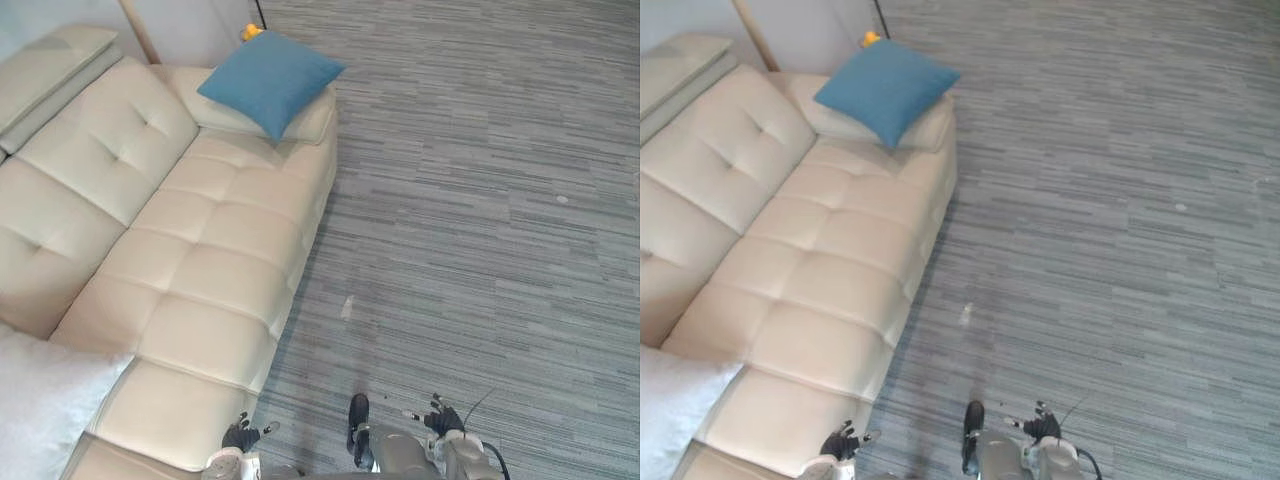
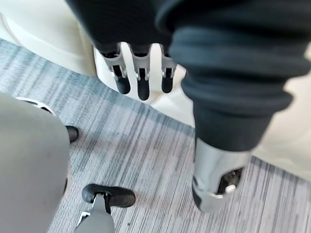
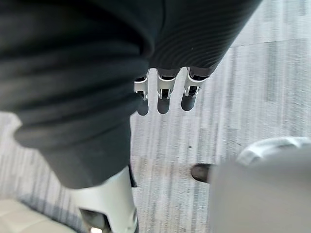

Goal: Pick up cushions and gather them together orderly.

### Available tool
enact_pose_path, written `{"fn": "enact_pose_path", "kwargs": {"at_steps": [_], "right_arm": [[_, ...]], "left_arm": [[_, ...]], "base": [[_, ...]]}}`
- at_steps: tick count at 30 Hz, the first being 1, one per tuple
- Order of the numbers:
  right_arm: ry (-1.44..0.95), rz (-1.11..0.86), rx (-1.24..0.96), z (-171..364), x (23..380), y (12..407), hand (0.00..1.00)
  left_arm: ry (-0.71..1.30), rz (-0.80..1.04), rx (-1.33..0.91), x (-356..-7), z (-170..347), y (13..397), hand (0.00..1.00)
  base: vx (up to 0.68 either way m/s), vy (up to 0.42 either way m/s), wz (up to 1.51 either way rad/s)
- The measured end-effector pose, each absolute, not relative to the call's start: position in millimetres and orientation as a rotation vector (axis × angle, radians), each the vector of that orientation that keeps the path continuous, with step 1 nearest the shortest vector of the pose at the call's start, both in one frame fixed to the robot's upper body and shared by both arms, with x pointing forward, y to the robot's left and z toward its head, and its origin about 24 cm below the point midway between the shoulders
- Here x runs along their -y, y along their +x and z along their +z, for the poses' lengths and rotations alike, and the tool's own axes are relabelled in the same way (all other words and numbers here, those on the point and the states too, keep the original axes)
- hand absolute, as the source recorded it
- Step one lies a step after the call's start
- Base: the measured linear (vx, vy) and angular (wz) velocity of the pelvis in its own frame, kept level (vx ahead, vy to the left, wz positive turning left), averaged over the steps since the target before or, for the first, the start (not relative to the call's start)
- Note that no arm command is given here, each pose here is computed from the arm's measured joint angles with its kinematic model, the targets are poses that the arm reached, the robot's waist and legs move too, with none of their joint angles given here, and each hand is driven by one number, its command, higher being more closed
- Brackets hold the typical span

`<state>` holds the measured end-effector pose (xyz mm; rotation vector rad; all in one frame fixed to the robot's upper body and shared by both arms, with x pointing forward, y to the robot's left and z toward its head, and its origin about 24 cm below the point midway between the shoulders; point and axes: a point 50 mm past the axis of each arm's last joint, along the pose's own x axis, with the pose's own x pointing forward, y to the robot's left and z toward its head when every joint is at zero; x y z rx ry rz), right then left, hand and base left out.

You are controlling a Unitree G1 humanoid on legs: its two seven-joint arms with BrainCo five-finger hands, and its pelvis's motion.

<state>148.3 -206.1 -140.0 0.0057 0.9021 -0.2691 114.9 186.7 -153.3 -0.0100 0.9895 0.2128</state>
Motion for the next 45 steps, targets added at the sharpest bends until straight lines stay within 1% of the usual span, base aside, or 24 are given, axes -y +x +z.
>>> {"fn": "enact_pose_path", "kwargs": {"at_steps": [4, 5, 8, 17, 19, 22, 26, 29, 33, 35, 36, 39, 42, 45], "right_arm": [[0.047, -0.343, -0.927, -143.6, 214.3, 136.7, 0.0], [0.053, -0.365, -0.949, -146.5, 216.9, 124.5, 0.0], [0.07, -0.412, -0.94, -145.3, 223.4, 115.1, 0.0], [0.137, -0.436, -0.92, -145.0, 215.0, 124.2, 0.0], [0.142, -0.431, -0.92, -145.2, 212.5, 125.6, 0.0], [0.141, -0.434, -0.942, -147.9, 212.5, 116.6, 0.0], [0.156, -0.401, -0.95, -149.9, 201.6, 115.9, 0.0], [0.143, -0.406, -0.945, -148.8, 206.7, 116.6, 0.0], [0.153, -0.413, -0.935, -147.7, 207.3, 123.3, 0.0], [0.164, -0.433, -0.961, -150.8, 209.0, 116.5, 0.0], [0.175, -0.479, -0.966, -150.8, 217.8, 113.4, 0.0], [0.208, -0.538, -0.969, -151.6, 222.4, 106.5, 0.0], [0.197, -0.551, -0.989, -153.2, 225.1, 94.8, 0.0], [0.207, -0.547, -0.992, -153.8, 222.2, 95.9, 0.0]], "left_arm": [[0.015, 0.187, -1.011, -184.0, -155.2, 113.1, 0.0], [0.005, 0.209, -1.003, -186.7, -154.2, 114.1, 0.0], [-0.005, 0.221, -0.968, -187.5, -150.9, 115.2, 0.0], [-0.05, 0.239, -0.899, -181.6, -144.0, 129.1, 0.0], [-0.046, 0.244, -0.907, -182.2, -144.9, 127.6, 0.0], [-0.03, 0.246, -0.924, -186.3, -146.5, 123.8, 0.0], [0.024, 0.218, -0.959, -191.1, -149.1, 119.7, 0.0], [0.021, 0.214, -0.963, -188.9, -149.4, 120.0, 0.0], [0.021, 0.218, -0.94, -190.3, -146.3, 130.3, 0.0], [0.033, 0.225, -0.948, -195.5, -146.7, 128.2, 0.0], [0.002, 0.222, -0.973, -185.2, -150.7, 124.0, 0.0], [-0.022, 0.243, -0.966, -182.7, -150.4, 124.3, 0.0], [-0.053, 0.242, -0.917, -176.0, -145.3, 134.2, 0.0], [-0.066, 0.233, -0.896, -171.6, -143.0, 138.5, 0.0]], "base": [[0.1, -0.071, -0.39], [0.15, -0.082, -0.05], [0.31, -0.027, -0.29], [0.27, 0.033, -0.35], [0.48, 0.16, -0.54], [0.54, 0.161, -0.45], [0.55, 0.178, -0.2], [0.44, 0.06, -0.04], [0.41, -0.134, 0.38], [0.5, -0.29, 0.54], [0.44, -0.256, 0.31], [0.44, -0.264, 0.44], [0.39, -0.202, 0.73], [0.32, -0.095, 0.49]]}}
